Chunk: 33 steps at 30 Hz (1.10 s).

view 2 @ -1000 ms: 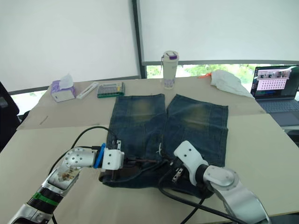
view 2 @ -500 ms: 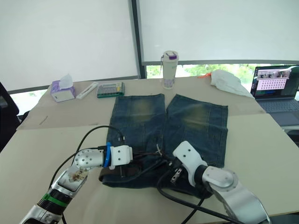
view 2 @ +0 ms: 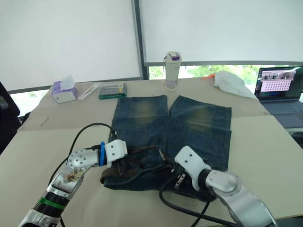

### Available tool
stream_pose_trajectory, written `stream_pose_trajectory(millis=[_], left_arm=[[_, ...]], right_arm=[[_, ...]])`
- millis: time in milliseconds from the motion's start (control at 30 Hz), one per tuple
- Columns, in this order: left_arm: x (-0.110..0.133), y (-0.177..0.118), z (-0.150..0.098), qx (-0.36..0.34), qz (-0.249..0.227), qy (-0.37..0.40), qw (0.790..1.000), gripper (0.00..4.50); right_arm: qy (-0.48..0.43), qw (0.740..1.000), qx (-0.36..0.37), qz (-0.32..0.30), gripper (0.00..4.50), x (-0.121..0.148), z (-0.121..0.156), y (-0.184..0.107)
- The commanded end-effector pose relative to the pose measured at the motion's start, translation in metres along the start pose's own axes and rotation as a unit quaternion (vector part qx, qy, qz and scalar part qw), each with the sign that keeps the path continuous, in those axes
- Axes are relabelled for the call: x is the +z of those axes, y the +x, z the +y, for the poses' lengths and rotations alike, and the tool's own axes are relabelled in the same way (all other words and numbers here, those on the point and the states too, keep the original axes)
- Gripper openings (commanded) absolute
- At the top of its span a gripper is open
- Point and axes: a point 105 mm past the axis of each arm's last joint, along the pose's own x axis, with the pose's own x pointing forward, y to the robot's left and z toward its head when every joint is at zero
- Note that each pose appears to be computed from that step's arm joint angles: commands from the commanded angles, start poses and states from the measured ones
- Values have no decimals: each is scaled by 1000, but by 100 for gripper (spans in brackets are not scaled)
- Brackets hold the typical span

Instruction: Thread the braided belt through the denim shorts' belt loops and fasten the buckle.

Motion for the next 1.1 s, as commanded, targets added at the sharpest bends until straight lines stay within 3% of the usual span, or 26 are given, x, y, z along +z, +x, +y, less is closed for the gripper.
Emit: stream_pose_trajectory(millis=[33, 100, 267, 467, 1100], left_arm=[[15, 10, -7, -38, -28, 42, 998, 0], [15, 13, -12, -52, -33, 42, 997, 0], [8, 3, 11, -8, -20, 24, 999, 0], [-2, -14, 22, -8, -2, 33, 999, 0], [-6, -10, 2, -56, -8, 48, 997, 0]], right_arm=[[-22, 999, -1, -33, 8, 14, 2, -2], [-18, 999, -5, -38, 8, 15, 1, -2], [-4, 999, -15, -35, 8, 12, -3, -3], [-3, 999, -17, -33, 8, 9, -5, -4], [-8, 999, -12, -36, 8, 11, -4, -4]])
